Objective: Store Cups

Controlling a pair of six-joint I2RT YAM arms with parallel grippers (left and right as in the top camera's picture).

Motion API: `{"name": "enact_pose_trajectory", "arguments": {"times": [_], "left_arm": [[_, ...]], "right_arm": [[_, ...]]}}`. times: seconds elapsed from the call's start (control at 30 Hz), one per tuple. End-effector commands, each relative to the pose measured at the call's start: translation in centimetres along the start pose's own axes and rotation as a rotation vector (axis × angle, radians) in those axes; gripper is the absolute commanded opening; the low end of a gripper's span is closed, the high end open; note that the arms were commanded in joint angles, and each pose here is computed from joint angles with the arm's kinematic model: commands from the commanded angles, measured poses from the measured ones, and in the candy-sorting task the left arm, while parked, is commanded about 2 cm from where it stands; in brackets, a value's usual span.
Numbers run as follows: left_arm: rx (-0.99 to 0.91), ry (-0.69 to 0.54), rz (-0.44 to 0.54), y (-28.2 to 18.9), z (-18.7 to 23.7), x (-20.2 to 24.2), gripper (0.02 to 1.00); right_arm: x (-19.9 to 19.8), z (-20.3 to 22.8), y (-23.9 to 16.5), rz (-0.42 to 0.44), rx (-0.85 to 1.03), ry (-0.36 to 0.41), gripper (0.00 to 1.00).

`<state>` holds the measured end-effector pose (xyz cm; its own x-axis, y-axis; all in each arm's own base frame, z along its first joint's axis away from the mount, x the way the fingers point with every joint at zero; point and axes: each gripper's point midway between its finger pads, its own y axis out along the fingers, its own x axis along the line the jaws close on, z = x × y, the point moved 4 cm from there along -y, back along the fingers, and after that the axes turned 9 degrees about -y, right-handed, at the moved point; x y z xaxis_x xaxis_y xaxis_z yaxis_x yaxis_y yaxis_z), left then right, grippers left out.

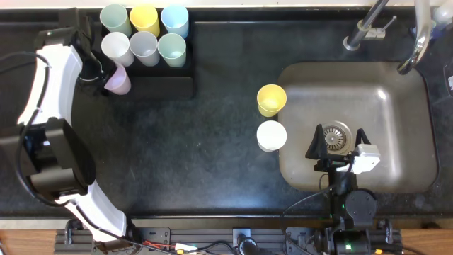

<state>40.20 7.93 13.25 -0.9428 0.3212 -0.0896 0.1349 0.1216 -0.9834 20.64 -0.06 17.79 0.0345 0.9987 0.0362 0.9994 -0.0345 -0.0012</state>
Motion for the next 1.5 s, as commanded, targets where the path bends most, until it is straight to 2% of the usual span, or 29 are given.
{"name": "enact_pose_trajectory", "arguments": {"times": [0.03, 0.27, 0.43, 0.6, 0.7, 0.87, 0.97, 1.07, 1.27, 1.5], "left_arm": [[-0.003, -0.012, -0.003, -0.5, 0.2, 0.0, 1.0], [-0.049, 0.003, 0.096, -5.6, 0.6, 0.1, 1.0], [-0.074, 0.197, 0.258, -11.1, 4.8, -2.5, 1.0], [-0.087, 0.513, 0.432, -15.4, 14.7, -7.3, 1.0], [-0.066, 0.682, 0.56, -16.6, 23.2, -9.8, 1.0], [0.012, 0.867, 0.728, -16.6, 35.5, -11.6, 1.0], [0.083, 0.91, 0.695, -14.5, 39.6, -10.8, 1.0], [0.139, 0.938, 0.615, -12.1, 40.8, -10.0, 1.0], [0.14, 0.913, 0.433, -9.2, 39.7, -7.9, 1.0], [0.158, 0.888, 0.371, -7.5, 39.0, -7.9, 1.0]], "right_arm": [[0.1, 0.4, 0.0, -0.001, 0.002, 0.004, 0.998], [0.1, 0.4, 0.0, -0.001, 0.002, 0.004, 0.998], [0.1, 0.4, 0.0, -0.001, 0.002, 0.004, 0.996], [0.1, 0.4, 0.0, -0.001, 0.002, 0.004, 0.998], [0.1, 0.4, 0.0, -0.001, 0.002, 0.004, 0.996], [0.1, 0.4, 0.0, -0.001, 0.002, 0.004, 0.996], [0.1, 0.4, 0.0, -0.001, 0.002, 0.004, 0.998], [0.1, 0.4, 0.0, -0.001, 0.002, 0.004, 0.996], [0.1, 0.4, 0.0, -0.001, 0.002, 0.004, 0.998], [0.1, 0.4, 0.0, -0.001, 0.002, 0.004, 0.996]]}}
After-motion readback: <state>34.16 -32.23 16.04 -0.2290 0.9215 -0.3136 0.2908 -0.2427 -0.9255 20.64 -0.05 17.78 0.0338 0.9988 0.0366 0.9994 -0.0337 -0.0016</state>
